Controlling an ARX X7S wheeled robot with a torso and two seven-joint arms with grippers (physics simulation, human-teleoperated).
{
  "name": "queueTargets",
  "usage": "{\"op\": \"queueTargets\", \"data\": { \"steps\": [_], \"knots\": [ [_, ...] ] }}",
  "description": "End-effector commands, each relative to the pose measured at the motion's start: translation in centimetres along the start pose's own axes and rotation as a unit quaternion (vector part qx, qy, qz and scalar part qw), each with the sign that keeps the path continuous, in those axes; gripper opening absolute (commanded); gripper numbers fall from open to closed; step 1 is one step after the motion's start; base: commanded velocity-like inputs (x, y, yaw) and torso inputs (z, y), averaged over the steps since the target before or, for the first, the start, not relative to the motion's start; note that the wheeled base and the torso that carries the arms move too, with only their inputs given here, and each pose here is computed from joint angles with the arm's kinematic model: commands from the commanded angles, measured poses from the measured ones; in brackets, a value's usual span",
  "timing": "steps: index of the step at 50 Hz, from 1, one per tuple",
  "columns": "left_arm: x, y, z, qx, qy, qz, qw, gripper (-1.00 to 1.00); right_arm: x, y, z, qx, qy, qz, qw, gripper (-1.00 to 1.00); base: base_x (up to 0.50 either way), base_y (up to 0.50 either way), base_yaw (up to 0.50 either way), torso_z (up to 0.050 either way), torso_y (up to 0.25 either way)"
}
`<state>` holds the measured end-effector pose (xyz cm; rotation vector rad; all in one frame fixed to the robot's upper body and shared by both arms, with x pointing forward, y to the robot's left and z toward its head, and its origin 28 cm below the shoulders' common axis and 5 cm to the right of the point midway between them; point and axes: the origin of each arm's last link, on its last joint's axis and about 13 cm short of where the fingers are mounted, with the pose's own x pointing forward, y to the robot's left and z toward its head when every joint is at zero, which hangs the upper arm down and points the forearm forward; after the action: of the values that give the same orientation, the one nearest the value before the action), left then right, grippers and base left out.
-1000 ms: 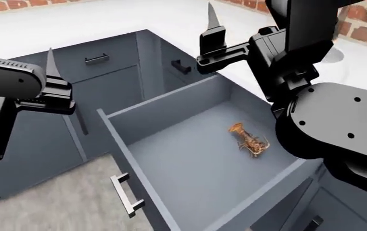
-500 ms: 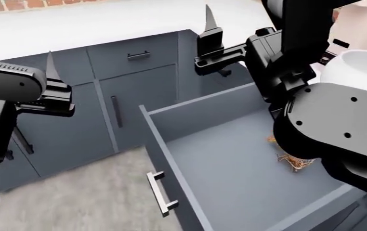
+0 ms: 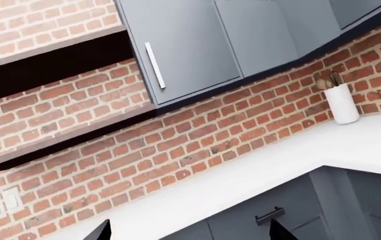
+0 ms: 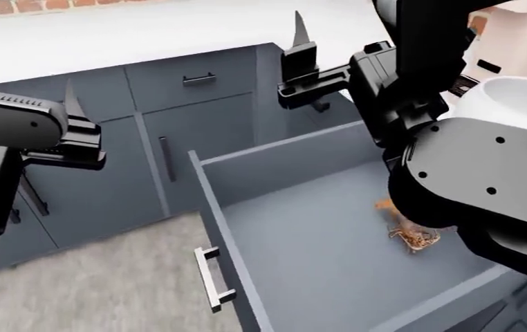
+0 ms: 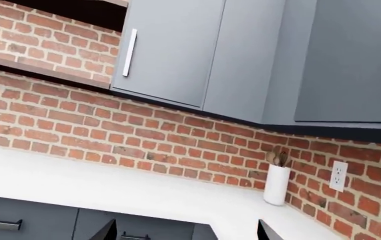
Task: Place the bar in the bowl and close the drawer.
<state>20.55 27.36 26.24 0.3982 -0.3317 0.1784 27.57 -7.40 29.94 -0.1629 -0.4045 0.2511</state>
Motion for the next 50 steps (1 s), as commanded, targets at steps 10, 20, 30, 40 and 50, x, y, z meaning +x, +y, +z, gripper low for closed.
{"op": "queueTargets", "data": {
  "steps": [10,20,30,40,50],
  "knots": [
    [-0.19,-0.03,-0.12,0.006,0.001,0.000,1.000,1.00,0.19,0.09,0.64,-0.008,-0.001,0.005,1.000,1.00,0.30,-0.13,0.00,0.000,0.000],
    [-0.27,0.19,0.05,0.007,-0.001,0.003,1.000,1.00,0.25,0.10,0.83,-0.009,-0.003,0.007,1.000,1.00,0.06,0.11,0.00,0.000,0.000],
    [-0.25,0.18,0.03,0.009,-0.001,0.006,1.000,1.00,0.40,0.14,0.79,-0.009,0.003,0.006,1.000,1.00,0.10,0.13,0.00,0.000,0.000],
    [-0.21,0.12,-0.14,0.010,0.000,0.007,1.000,1.00,0.37,0.20,0.80,-0.011,0.002,0.007,1.000,1.00,0.22,-0.09,0.00,0.000,0.000],
    [-0.33,0.16,-0.32,0.011,0.002,0.008,1.000,1.00,0.46,0.31,0.59,-0.007,0.005,0.009,1.000,1.00,0.17,-0.07,0.00,0.000,0.000]
  ]
}}
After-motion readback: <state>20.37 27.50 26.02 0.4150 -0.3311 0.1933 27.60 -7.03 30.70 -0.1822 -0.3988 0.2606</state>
